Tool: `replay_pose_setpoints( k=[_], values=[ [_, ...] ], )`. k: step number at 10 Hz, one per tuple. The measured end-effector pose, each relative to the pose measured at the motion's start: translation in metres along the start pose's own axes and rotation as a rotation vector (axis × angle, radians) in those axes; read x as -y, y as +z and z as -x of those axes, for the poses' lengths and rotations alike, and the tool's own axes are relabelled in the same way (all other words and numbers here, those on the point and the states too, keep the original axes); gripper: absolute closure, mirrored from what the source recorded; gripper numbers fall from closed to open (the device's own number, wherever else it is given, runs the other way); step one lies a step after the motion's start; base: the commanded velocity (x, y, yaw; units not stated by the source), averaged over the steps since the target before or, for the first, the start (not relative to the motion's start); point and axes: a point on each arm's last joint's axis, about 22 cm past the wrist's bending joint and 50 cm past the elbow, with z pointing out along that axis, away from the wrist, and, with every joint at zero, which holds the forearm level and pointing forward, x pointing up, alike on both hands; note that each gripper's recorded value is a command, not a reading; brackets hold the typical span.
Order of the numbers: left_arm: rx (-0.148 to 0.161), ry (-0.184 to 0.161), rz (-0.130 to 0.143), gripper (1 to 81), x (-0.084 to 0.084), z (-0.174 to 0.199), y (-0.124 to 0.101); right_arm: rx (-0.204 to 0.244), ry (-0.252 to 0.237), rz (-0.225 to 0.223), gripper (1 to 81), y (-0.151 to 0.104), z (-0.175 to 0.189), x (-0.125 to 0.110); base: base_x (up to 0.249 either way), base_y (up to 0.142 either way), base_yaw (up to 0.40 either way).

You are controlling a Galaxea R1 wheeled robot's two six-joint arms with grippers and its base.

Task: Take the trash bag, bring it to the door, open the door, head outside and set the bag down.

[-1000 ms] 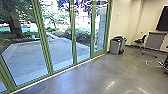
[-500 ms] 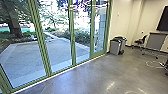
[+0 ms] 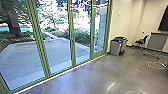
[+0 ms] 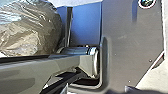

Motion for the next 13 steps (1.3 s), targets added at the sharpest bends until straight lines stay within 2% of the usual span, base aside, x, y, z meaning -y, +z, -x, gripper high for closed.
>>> replay_pose_setpoints(
  k=[2,13],
  values=[
    [0.0,0.0,0.0,81.1,-0.0001,-0.0001,0.0,0.0,0.0,0.0,1.0,0.0,0.0,0.0,0.133,0.0,0.0],
    [-0.001,0.0,-0.001,81.1,0.0003,-0.0003,0.0,0.0,0.001,0.0,1.0,0.0001,0.0,0.0004,0.133,-0.066,0.0]
  ],
)
